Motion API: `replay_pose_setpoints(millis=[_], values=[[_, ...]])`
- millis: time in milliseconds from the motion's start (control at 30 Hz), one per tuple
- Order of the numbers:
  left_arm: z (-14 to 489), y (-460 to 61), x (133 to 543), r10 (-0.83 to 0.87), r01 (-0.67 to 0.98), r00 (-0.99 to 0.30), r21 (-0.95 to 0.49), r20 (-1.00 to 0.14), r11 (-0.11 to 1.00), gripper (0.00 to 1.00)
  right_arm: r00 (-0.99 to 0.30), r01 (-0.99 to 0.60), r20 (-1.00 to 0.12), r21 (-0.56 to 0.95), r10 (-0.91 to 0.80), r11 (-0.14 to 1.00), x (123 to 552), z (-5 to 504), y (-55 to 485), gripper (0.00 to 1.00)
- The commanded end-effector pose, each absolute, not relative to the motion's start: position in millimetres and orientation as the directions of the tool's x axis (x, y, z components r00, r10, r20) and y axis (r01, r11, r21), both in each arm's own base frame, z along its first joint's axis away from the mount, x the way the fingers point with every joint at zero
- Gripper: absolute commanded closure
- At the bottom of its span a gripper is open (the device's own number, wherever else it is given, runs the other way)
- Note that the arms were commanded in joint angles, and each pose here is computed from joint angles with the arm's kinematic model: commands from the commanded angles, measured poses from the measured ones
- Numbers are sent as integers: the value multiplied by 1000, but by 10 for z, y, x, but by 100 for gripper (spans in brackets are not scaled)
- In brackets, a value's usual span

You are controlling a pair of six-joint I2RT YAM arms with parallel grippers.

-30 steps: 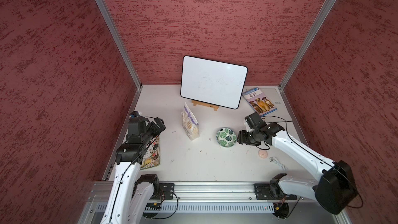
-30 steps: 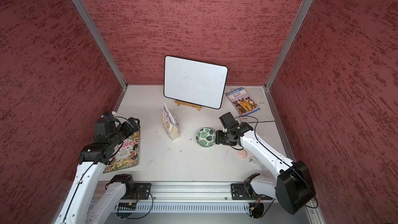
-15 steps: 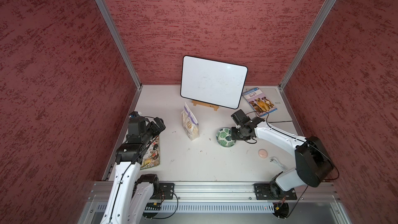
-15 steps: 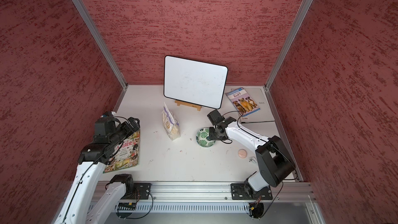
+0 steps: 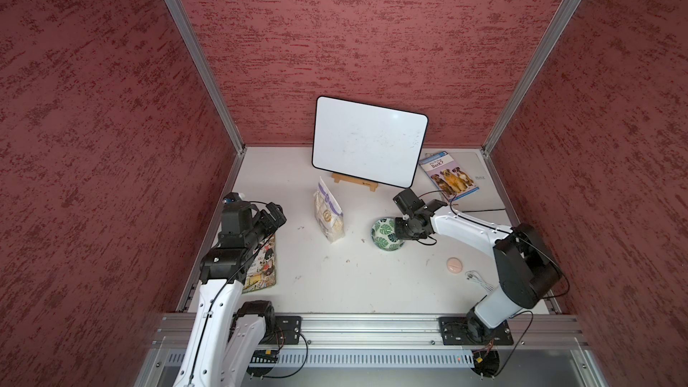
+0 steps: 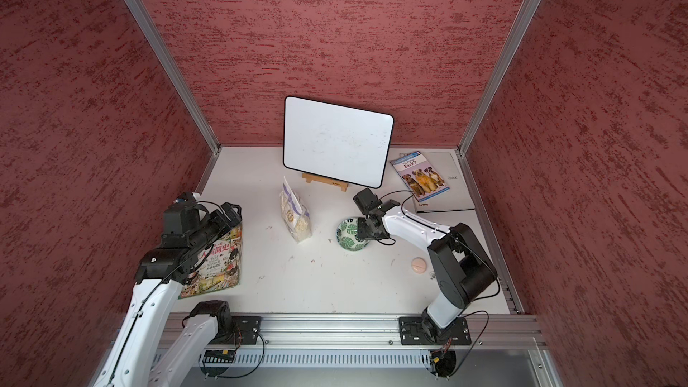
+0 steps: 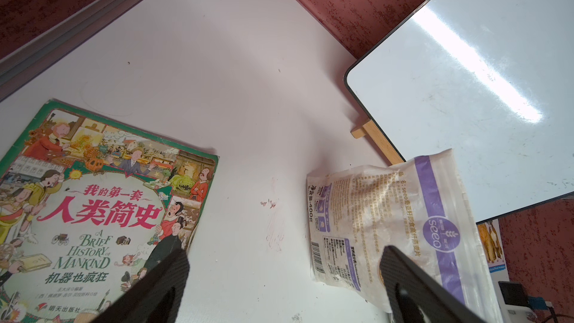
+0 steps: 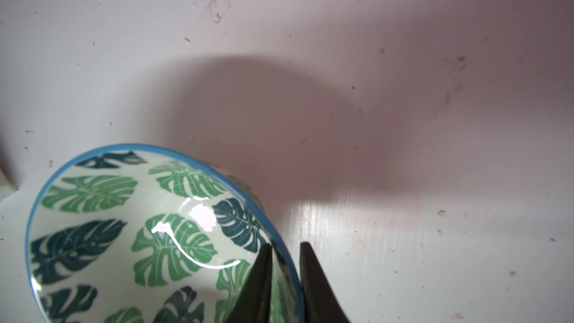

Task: Pour the oats into the breakfast bowl
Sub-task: Pick up the bowl from the center of the board, then place the bowl at the center of the board.

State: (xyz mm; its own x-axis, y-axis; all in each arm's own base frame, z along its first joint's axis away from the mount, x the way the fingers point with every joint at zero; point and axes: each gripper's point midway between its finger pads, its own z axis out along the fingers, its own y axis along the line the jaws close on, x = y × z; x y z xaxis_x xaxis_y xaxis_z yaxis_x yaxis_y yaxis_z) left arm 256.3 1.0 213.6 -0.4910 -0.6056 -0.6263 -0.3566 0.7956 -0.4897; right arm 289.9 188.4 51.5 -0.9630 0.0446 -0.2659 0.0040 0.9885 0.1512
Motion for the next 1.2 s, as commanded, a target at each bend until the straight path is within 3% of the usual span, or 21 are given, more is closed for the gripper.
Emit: replay_pose_setpoints(millis=[0, 167, 600, 1033, 1167], values=[[2149, 7, 2566, -606, -352, -485, -494, -631, 795, 0, -953, -5, -299, 157, 43, 988, 2892, 613, 1955, 87], [2151, 4, 2569, -606, -350, -485, -495, -631, 795, 0, -955, -24, -296, 139, 18, 990, 2787, 651, 2050, 100], [2134, -4, 2575, -607, -349, -488, -498, -627, 794, 0, -954, -129, -295, 235, -55, 963, 2351, 723, 2847, 100], [2110, -7, 2583, -608, -352, -492, -497, -622, 793, 0, -962, -174, -257, 304, -96, 937, 2276, 540, 3429, 100], [2115, -4, 2583, -608, -352, -491, -496, -624, 794, 0, -962, -176, -253, 289, -103, 941, 2234, 500, 3408, 81]])
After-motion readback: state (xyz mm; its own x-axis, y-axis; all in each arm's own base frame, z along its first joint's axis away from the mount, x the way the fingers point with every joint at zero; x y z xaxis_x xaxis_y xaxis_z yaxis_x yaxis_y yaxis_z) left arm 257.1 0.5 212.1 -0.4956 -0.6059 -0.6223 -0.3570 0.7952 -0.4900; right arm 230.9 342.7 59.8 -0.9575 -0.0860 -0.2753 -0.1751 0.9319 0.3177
